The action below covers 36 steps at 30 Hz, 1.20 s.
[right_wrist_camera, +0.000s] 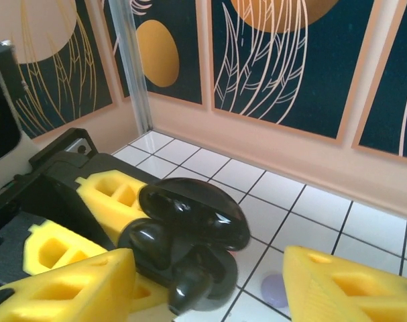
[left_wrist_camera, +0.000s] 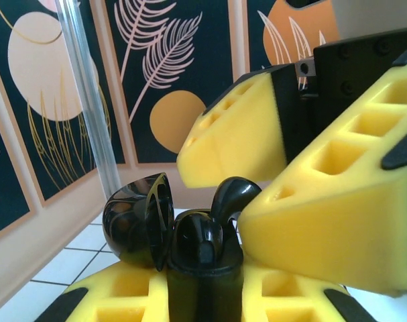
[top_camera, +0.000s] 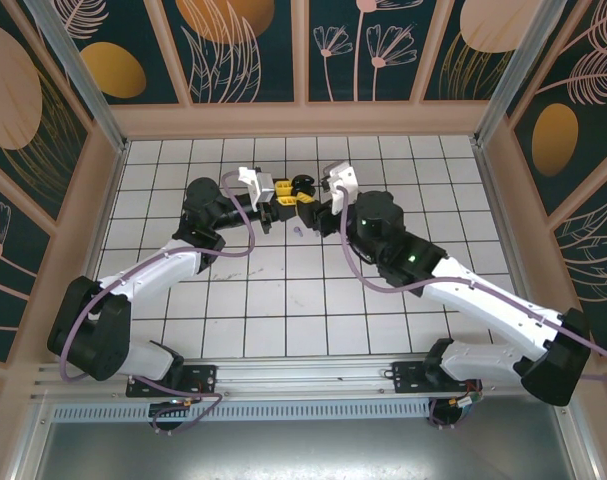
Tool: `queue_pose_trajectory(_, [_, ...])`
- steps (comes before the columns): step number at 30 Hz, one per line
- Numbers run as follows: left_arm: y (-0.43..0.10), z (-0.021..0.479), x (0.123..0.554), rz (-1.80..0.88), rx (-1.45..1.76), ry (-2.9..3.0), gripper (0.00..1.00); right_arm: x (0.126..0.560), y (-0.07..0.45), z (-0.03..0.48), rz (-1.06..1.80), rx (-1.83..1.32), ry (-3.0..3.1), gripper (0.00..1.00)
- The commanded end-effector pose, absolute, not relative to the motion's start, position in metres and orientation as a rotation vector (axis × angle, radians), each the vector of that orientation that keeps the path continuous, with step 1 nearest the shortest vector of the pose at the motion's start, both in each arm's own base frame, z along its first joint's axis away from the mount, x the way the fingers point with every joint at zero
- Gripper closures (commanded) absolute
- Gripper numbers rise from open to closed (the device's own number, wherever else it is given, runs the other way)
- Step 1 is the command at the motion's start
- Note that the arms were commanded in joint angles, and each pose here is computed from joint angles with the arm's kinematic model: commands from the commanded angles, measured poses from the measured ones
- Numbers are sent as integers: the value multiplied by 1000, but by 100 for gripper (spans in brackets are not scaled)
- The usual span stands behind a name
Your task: Insert wireless bluetooth earbuds into charging case
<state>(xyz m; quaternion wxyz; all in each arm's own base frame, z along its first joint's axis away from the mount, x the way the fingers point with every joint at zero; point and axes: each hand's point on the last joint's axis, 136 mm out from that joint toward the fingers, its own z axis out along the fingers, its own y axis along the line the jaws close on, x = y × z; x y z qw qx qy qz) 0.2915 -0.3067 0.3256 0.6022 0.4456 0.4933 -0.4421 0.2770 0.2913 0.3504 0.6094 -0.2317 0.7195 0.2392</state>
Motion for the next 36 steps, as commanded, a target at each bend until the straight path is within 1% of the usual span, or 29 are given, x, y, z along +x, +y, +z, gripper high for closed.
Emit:
queue_pose_trajectory(1, [-308,347,290,-1016,1023,1060,100,268,283,375,679,-491,1640,33])
queue_pose_trajectory(3, [-308,346,291,-1015,1019,1063,100,265,279,383,722,-478,1633,28])
queue_pose_trajectory(7, [-307,343,292,-1009,1007,1073,100,260,272,401,795,-458,1612,23])
queue_pose_trajectory(14, [-306,338,296,-1003,991,1090,100,258,252,430,886,-348,1616,23])
queue_pose_trajectory(18, [-306,337,296,-1000,985,1093,100,265,252,425,890,-308,1706,26])
queue_pose_trajectory(21, [-306,336,297,-997,982,1099,100,273,260,411,876,-307,1803,39])
queue_pose_trajectory(23, [-306,335,299,-995,978,1103,100,276,266,403,882,-304,1854,55])
queue_pose_trajectory(24, [-306,335,299,-995,976,1106,100,276,270,401,895,-310,1868,61])
queue_pose_trajectory(26, [-306,334,300,-991,974,1111,100,276,278,397,931,-316,1897,77])
queue_pose_trajectory(29, [-306,333,301,-989,972,1115,100,274,286,395,985,-329,1922,96])
queue_pose_trajectory(30, [-306,333,301,-988,972,1115,100,272,290,396,1008,-338,1925,100])
queue_pose_trajectory(36, [-307,332,303,-988,972,1118,100,263,297,403,1073,-361,1916,100])
